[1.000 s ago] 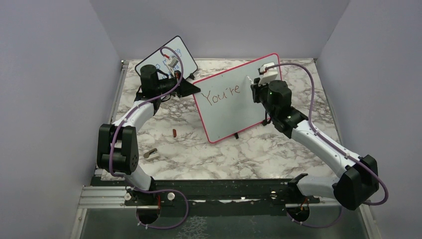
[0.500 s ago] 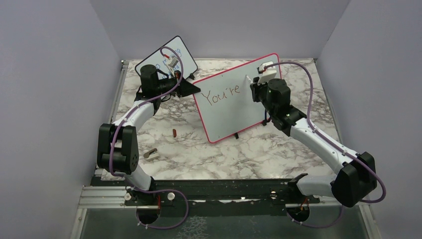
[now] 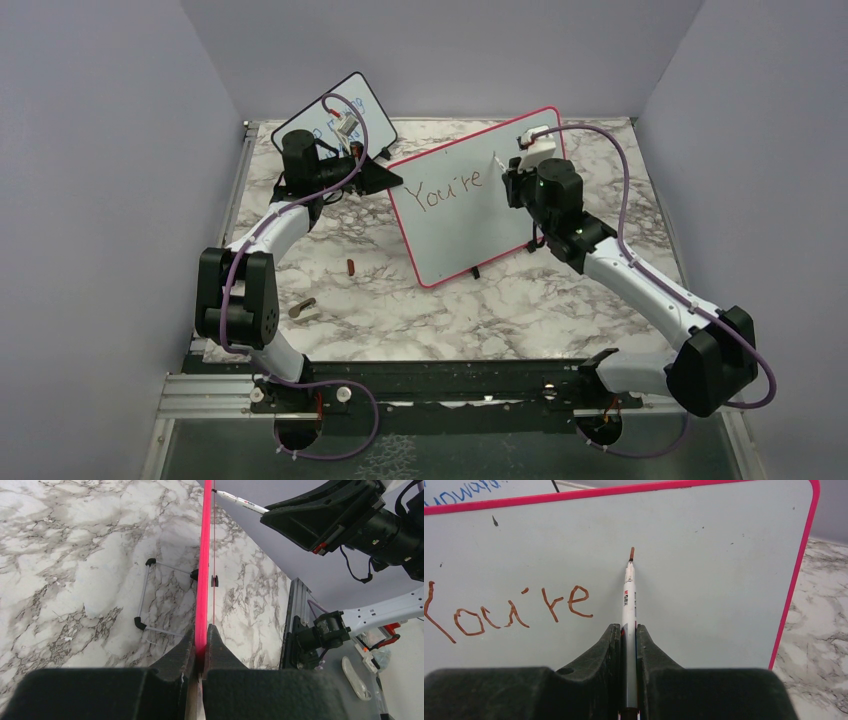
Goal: Write a sentence on the whiteboard
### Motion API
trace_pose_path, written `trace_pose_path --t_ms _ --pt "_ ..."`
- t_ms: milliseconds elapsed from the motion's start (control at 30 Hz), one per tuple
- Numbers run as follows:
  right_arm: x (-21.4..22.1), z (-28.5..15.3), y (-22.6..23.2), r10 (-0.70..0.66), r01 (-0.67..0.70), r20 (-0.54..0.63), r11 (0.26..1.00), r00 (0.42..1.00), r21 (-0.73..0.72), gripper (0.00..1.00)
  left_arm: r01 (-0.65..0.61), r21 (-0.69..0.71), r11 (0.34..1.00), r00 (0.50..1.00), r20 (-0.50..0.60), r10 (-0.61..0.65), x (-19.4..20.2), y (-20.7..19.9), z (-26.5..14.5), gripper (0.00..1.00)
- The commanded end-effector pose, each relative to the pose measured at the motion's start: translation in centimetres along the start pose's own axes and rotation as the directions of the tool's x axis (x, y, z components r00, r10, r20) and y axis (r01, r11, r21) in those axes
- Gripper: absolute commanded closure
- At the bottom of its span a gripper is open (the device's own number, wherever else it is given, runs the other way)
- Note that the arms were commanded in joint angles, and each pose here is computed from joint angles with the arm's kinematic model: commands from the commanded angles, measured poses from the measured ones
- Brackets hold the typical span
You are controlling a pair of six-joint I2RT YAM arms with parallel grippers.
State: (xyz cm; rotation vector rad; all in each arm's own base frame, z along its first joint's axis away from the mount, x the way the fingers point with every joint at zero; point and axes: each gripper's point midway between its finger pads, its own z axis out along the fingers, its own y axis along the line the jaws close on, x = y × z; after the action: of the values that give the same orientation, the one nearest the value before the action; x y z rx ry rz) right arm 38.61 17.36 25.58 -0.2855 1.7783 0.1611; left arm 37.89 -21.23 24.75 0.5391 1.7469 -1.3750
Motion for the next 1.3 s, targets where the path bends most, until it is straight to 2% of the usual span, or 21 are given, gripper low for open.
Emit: trace_pose_path --t_ms 0,733,1267 --pt "3.1 -0.7 0.4 0.004 -0.008 -0.107 0.999 0.994 -0.035 0.99 0.026 0.045 0.999 0.998 -0.051 -0.024 1.4 -0.4 0.5 1.00" --pt "5.0 -2.3 -0.2 0.012 -0.014 -0.160 1.000 0.987 -0.014 0.99 0.030 0.044 0.999 0.998 -0.052 -0.027 1.5 -0.3 0.5 1.00" --pt "3.2 -1.9 -1.5 0.029 -0.024 -0.081 0.998 0.996 0.063 0.99 0.031 0.042 0.999 0.998 -0.050 -0.029 1.4 -0.2 0.5 1.00"
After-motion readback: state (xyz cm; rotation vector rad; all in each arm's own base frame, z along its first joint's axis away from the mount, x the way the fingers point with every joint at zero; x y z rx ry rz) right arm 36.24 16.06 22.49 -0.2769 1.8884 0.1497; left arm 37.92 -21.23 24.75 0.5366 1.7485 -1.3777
